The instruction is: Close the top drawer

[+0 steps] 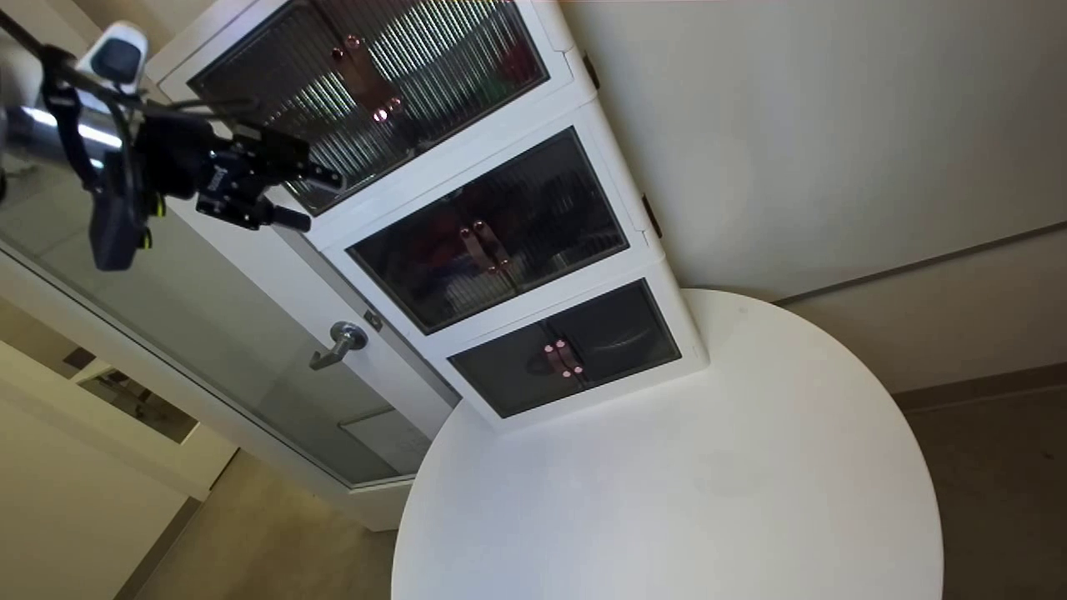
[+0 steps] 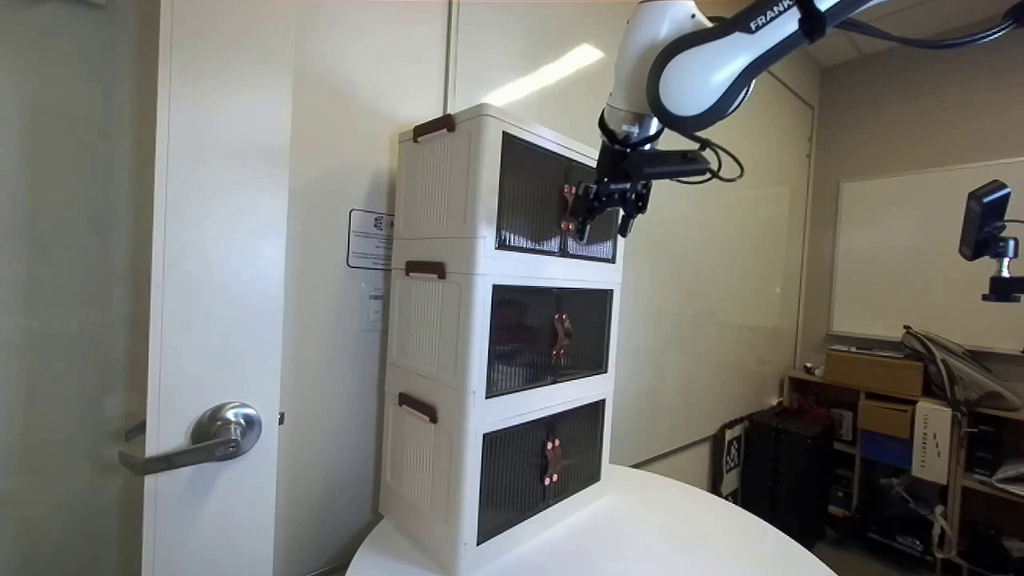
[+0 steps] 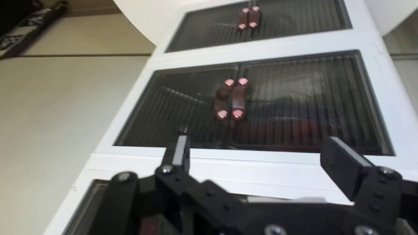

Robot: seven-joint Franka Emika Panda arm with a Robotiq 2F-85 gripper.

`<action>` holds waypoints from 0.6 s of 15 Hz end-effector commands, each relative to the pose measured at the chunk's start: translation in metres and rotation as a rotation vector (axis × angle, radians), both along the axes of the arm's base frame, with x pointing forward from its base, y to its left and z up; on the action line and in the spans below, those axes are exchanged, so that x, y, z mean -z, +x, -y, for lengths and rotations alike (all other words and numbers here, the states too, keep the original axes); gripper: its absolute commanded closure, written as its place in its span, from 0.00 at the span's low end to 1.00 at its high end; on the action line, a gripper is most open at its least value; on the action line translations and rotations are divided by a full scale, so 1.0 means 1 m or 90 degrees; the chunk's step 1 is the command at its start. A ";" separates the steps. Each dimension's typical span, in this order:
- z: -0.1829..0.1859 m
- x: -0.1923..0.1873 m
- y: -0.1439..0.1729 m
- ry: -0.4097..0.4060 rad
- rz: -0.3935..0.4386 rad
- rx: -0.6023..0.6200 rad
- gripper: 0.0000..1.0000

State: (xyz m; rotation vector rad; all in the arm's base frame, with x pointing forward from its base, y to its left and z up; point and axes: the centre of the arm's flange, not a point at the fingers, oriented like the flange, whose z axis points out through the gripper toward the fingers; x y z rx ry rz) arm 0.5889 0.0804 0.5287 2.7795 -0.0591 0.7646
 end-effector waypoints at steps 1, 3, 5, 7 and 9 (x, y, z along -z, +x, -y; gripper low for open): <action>0.071 -0.046 0.003 -0.081 -0.105 -0.007 0.00; 0.113 -0.056 -0.003 -0.102 -0.177 -0.027 0.00; 0.147 -0.066 -0.013 -0.101 -0.236 -0.063 0.00; 0.172 -0.077 -0.027 -0.086 -0.283 -0.113 0.00; 0.188 -0.088 -0.043 -0.070 -0.325 -0.165 0.00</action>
